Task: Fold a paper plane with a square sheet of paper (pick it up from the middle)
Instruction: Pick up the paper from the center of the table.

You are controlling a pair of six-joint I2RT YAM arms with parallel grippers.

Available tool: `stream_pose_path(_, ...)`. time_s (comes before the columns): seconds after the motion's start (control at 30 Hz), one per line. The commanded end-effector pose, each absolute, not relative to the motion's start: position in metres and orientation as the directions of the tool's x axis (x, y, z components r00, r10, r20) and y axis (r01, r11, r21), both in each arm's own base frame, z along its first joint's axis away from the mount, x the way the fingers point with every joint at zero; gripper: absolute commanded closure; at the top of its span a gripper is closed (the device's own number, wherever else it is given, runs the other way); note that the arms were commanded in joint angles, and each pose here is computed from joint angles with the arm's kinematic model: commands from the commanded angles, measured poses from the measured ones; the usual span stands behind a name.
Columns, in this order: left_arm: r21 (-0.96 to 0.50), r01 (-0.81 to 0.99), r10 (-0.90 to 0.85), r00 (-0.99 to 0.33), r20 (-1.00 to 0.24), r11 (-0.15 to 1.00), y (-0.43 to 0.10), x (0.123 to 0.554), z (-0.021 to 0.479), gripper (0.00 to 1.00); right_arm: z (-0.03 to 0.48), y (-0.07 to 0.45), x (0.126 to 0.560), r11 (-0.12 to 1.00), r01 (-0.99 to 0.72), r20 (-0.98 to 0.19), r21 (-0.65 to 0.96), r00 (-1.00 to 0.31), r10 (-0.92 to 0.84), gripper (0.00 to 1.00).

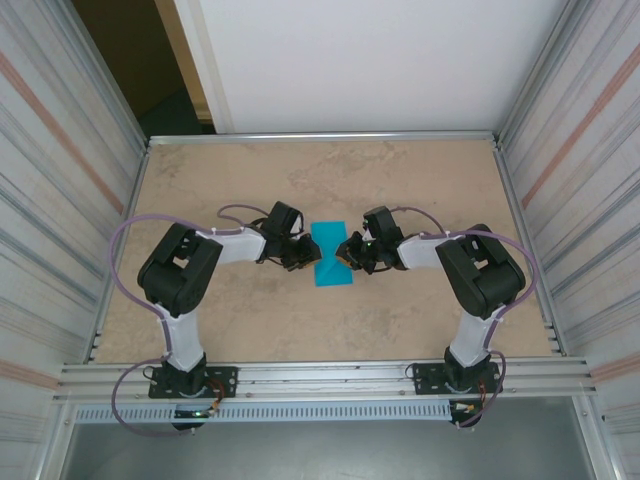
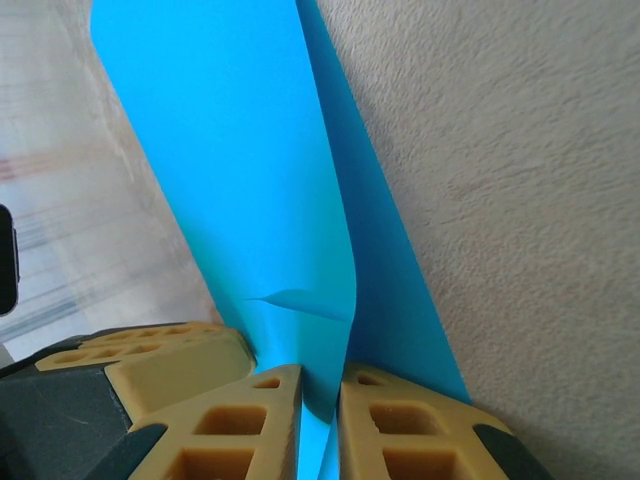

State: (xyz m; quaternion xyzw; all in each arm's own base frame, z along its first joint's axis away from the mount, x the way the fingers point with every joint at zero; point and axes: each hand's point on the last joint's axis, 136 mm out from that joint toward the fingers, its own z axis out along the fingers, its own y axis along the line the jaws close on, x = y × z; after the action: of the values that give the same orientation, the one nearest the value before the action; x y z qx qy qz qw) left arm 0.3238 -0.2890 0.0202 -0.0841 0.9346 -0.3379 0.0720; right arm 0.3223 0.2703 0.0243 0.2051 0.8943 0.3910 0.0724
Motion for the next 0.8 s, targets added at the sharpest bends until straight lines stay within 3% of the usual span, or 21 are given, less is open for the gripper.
stream_pose_path(0.0,-0.57,-0.184,-0.247,-0.968,-0.034,0.801,-0.265,0.313,0.004,0.84,0.03,0.278,0.321,0.58,0.295,0.038,0.76,-0.91,0.412,0.86)
stream_pose_path(0.2,-0.625,-0.148,-0.266,-0.959,-0.099,0.767,-0.263,0.325,0.037,0.8,0.034,0.278,0.324,0.587,0.262,0.0,0.766,-0.913,0.408,0.94)
stream_pose_path(0.47,-0.711,-0.08,-0.344,-0.909,-0.236,0.699,-0.226,0.337,0.11,0.68,0.096,0.282,0.349,0.582,0.036,-0.221,0.813,-0.905,0.364,1.0)
stream_pose_path(0.63,-0.81,0.01,-0.403,-0.864,-0.302,0.586,-0.218,0.339,0.158,0.48,0.163,0.279,0.363,0.504,-0.114,-0.332,0.856,-0.869,0.367,1.0)
stream_pose_path(0.77,-0.866,0.136,-0.405,-0.842,-0.357,0.481,-0.229,0.339,0.202,0.25,0.214,0.278,0.366,0.409,-0.207,-0.366,0.889,-0.856,0.364,1.0)
